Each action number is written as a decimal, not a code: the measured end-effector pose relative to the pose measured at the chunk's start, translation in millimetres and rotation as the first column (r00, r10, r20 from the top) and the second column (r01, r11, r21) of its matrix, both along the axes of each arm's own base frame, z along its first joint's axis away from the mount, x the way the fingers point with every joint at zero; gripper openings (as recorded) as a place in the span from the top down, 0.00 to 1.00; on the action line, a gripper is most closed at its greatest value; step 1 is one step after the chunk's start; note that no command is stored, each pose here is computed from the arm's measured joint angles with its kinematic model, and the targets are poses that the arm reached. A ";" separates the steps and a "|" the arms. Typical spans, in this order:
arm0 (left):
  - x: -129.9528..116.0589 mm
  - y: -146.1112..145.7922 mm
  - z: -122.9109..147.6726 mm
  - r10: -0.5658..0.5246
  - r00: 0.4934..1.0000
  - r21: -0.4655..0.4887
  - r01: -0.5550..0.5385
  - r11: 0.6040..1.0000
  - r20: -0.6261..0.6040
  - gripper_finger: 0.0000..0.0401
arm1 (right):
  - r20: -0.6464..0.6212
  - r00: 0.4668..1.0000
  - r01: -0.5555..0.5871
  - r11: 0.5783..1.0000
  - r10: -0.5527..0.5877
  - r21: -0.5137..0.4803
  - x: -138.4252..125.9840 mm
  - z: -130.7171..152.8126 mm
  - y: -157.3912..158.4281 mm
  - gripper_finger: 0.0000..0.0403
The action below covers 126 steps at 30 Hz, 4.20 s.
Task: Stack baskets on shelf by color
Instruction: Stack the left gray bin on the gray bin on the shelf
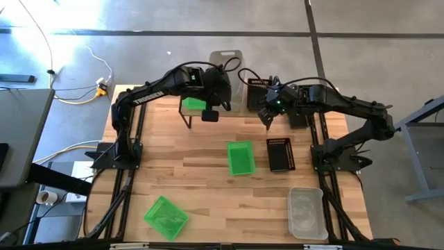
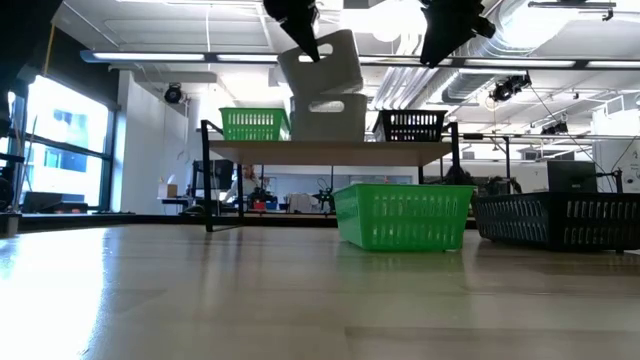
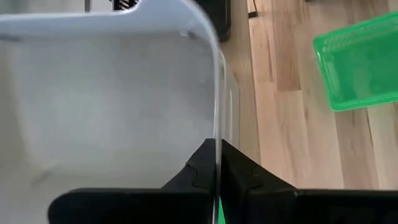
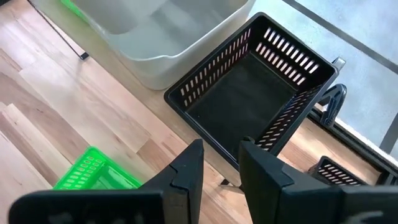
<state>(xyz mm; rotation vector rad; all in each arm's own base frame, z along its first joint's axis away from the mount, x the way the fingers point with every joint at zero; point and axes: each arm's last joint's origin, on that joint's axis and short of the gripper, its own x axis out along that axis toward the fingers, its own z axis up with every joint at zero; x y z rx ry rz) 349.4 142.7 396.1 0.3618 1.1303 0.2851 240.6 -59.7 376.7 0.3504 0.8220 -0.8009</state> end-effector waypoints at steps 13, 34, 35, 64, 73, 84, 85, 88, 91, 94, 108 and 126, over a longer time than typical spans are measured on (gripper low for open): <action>12.4 5.8 -22.4 -0.001 0.997 -0.040 -0.002 0.999 -0.078 1.00 | -0.015 1.000 0.003 1.000 -0.003 0.007 -1.4 -1.0 0.3 0.78; 14.3 2.9 -24.0 0.002 0.997 -0.048 -0.006 0.999 -0.080 0.95 | -0.039 0.999 0.004 1.000 -0.003 0.012 -3.2 -2.2 0.7 0.78; 14.2 2.8 -23.8 0.002 0.997 -0.048 -0.006 0.999 -0.080 0.94 | -0.039 0.999 0.004 1.000 -0.003 0.012 -3.2 -2.2 0.7 0.78; 12.0 0.2 -5.9 0.069 0.997 0.054 -0.067 0.996 -0.044 0.74 | -0.054 0.999 0.002 1.000 -0.001 0.017 -4.4 -3.0 1.0 0.78; -18.0 0.5 22.4 0.313 0.949 0.123 -0.309 0.943 -0.021 0.74 | -0.055 0.998 0.002 1.000 -0.001 0.017 -4.6 -3.0 1.0 0.78; -38.3 33.1 13.4 0.605 0.796 -0.145 -0.597 0.789 0.008 0.74 | -0.092 0.995 -0.048 0.999 0.047 -0.005 -5.1 -3.3 1.1 0.78; -38.4 36.3 11.6 0.626 0.780 -0.154 -0.618 0.771 0.008 0.74 | -0.100 0.993 -0.059 0.998 0.058 -0.010 -5.1 -3.3 1.1 0.78; -42.6 42.5 11.9 0.678 0.735 -0.191 -0.663 0.724 0.021 0.74 | -0.115 0.990 -0.083 0.996 0.080 -0.021 -5.2 -3.3 1.0 0.78; -45.9 47.8 11.8 0.740 0.672 -0.247 -0.712 0.657 0.034 0.74 | -0.129 0.987 -0.105 0.994 0.100 -0.030 -5.2 -3.3 0.8 0.78; -47.8 50.9 11.6 0.794 0.607 -0.313 -0.747 0.586 0.037 0.74 | -0.141 0.983 -0.123 0.992 0.117 -0.037 -5.2 -3.3 0.8 0.78; -28.1 64.1 -16.9 0.821 0.569 -0.355 -0.778 0.518 -0.049 0.74 | -0.167 0.977 -0.144 0.988 0.134 -0.050 -6.5 -3.3 -4.2 0.78; -17.6 50.7 -17.4 0.785 0.617 -0.396 -0.735 0.551 -0.054 0.74 | -0.182 0.973 -0.155 0.986 0.142 -0.063 -6.9 -3.2 -5.9 0.78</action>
